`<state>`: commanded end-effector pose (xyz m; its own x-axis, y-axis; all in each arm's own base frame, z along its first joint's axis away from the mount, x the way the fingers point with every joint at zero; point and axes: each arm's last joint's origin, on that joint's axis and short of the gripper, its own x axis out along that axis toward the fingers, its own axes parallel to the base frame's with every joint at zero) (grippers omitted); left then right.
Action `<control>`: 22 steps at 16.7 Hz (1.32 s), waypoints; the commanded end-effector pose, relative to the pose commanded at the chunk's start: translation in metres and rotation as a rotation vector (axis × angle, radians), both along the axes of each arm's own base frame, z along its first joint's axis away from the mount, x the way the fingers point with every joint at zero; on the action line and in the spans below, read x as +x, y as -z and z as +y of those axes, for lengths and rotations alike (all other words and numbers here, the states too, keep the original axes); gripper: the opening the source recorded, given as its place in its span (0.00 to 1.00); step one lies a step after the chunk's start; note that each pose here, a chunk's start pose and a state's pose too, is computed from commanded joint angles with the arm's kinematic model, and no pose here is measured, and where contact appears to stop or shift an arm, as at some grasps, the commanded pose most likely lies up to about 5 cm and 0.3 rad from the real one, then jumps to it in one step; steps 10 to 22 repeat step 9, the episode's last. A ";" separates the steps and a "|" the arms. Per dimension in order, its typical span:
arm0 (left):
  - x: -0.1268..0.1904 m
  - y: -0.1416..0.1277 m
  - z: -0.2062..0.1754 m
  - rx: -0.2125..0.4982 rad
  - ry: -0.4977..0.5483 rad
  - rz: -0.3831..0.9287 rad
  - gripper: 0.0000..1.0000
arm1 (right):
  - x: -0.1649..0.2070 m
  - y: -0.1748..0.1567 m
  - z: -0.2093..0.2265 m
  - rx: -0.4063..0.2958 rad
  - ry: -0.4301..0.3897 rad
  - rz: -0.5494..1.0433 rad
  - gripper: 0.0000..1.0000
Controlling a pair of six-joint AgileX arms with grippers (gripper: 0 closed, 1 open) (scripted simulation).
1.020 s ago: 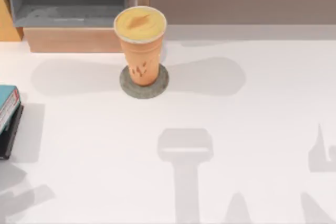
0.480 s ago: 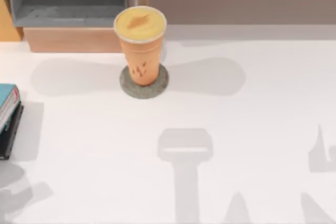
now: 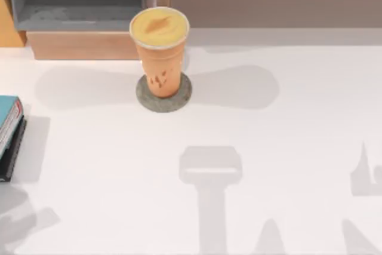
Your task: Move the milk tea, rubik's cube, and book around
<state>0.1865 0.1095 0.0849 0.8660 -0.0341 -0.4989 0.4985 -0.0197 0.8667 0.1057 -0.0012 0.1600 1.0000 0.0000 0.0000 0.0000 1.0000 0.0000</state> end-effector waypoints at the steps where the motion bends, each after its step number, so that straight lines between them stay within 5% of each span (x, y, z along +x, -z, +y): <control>1: 0.000 0.000 0.000 0.000 0.000 0.000 0.83 | 0.000 0.000 0.000 0.000 0.000 0.000 1.00; 4: 0.000 0.000 0.000 0.000 0.000 0.000 1.00 | 0.000 0.000 0.000 0.000 0.000 0.000 1.00; 22: 0.000 0.000 0.000 0.000 0.000 0.000 1.00 | 0.000 0.000 0.000 0.000 0.000 0.000 1.00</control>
